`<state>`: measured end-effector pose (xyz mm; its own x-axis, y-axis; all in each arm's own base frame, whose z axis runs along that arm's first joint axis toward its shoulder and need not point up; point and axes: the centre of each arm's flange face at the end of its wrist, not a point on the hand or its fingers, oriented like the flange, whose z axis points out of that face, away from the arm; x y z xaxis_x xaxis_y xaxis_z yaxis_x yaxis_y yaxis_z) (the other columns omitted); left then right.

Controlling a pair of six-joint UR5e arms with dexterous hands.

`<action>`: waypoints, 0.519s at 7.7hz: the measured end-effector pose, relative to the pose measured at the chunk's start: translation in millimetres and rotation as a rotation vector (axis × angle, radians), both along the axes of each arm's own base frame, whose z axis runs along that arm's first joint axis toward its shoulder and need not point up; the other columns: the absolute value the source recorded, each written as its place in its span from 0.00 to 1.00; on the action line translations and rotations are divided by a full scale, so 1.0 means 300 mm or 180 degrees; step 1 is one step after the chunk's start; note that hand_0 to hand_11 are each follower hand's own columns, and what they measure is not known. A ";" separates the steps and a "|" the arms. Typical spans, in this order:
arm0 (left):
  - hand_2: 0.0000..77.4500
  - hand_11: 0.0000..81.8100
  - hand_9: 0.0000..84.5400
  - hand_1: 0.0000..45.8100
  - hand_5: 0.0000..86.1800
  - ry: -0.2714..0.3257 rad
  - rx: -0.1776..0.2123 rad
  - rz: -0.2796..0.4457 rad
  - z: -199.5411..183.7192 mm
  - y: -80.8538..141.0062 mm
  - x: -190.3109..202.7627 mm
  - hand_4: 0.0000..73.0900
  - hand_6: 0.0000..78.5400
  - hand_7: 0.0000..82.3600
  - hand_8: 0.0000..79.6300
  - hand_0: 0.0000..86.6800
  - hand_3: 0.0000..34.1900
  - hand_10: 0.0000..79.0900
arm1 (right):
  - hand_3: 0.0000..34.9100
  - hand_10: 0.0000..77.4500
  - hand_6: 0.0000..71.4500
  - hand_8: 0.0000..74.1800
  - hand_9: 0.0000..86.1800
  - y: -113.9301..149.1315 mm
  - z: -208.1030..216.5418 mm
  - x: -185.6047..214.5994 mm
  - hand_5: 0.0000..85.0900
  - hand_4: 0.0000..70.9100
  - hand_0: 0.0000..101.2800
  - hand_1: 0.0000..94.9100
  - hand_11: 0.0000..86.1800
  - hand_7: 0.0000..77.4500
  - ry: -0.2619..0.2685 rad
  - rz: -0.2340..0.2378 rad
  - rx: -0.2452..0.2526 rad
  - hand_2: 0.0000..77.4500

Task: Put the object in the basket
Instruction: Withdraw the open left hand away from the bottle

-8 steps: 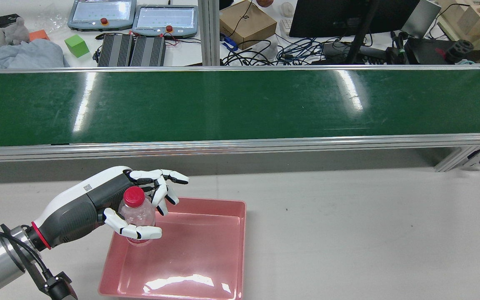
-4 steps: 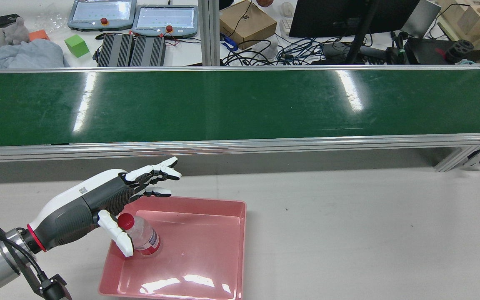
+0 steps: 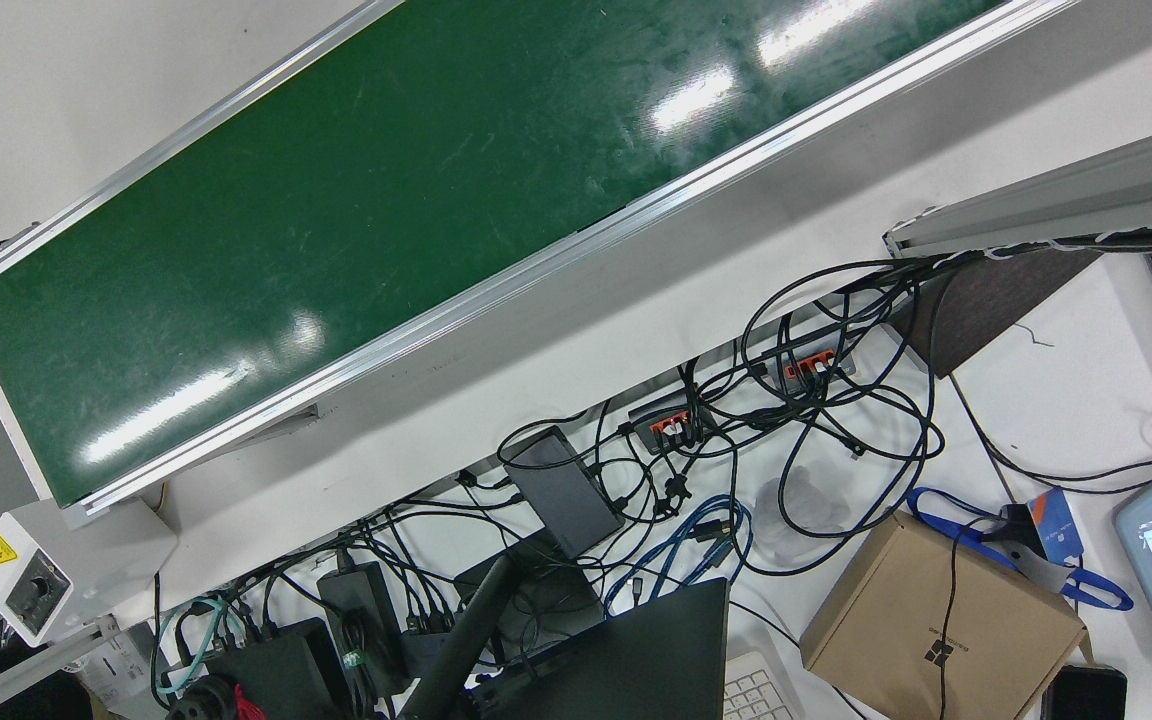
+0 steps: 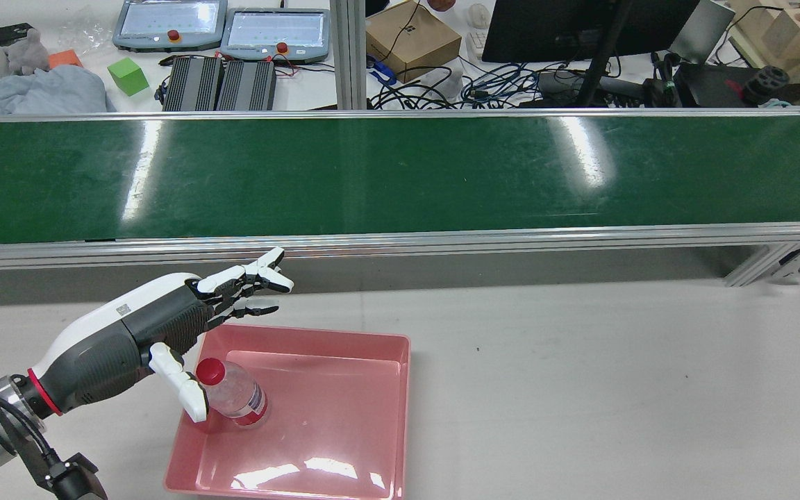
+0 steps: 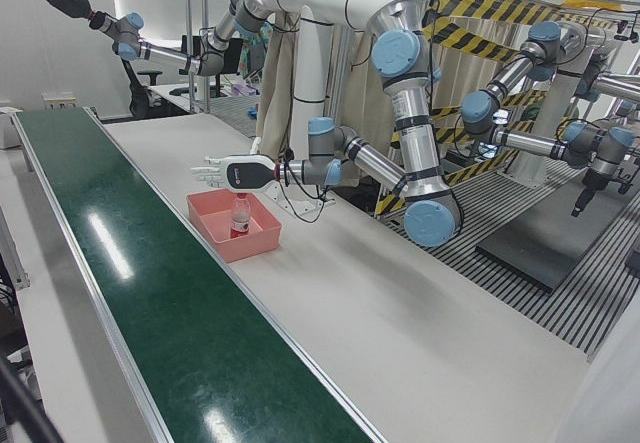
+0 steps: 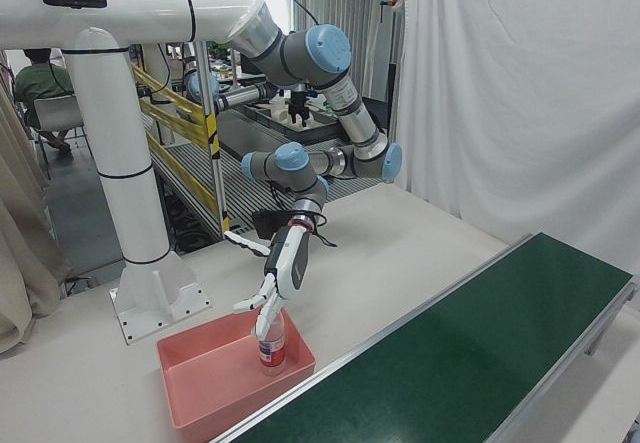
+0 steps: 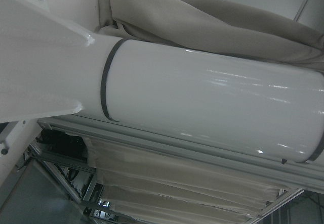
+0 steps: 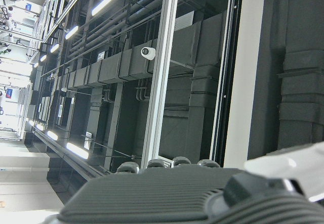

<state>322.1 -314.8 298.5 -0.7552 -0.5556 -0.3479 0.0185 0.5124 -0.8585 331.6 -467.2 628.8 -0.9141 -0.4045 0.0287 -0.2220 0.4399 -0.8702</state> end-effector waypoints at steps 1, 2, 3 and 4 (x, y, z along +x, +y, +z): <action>0.01 0.20 0.06 0.04 0.39 0.0020 0.0007 -0.0022 -0.011 0.005 -0.036 0.13 0.03 0.02 0.06 0.54 0.01 0.14 | 0.01 0.00 0.00 0.00 0.00 0.000 0.000 0.000 0.00 0.01 0.00 0.00 0.00 0.01 0.0000 0.0000 0.0000 0.01; 0.01 0.20 0.06 0.04 0.37 0.0030 0.0011 -0.0053 -0.016 0.008 -0.077 0.13 0.03 0.02 0.06 0.54 0.01 0.14 | 0.01 0.00 0.00 0.00 0.00 0.000 0.000 0.000 0.00 0.01 0.00 0.00 0.00 0.01 0.0000 0.0000 0.0000 0.01; 0.01 0.20 0.04 0.04 0.37 0.0037 0.0013 -0.0088 -0.018 0.006 -0.107 0.13 0.03 0.02 0.06 0.50 0.01 0.14 | 0.00 0.01 0.00 0.00 0.00 0.000 0.000 0.000 0.00 0.01 0.00 0.00 0.00 0.01 0.0000 0.0000 0.0000 0.01; 0.01 0.20 0.04 0.04 0.37 0.0047 0.0016 -0.0116 -0.021 0.003 -0.126 0.13 0.03 0.02 0.06 0.50 0.01 0.14 | 0.00 0.01 0.00 0.00 0.00 0.000 0.000 0.000 0.00 0.01 0.00 0.00 0.00 0.01 0.0000 0.0000 0.0000 0.01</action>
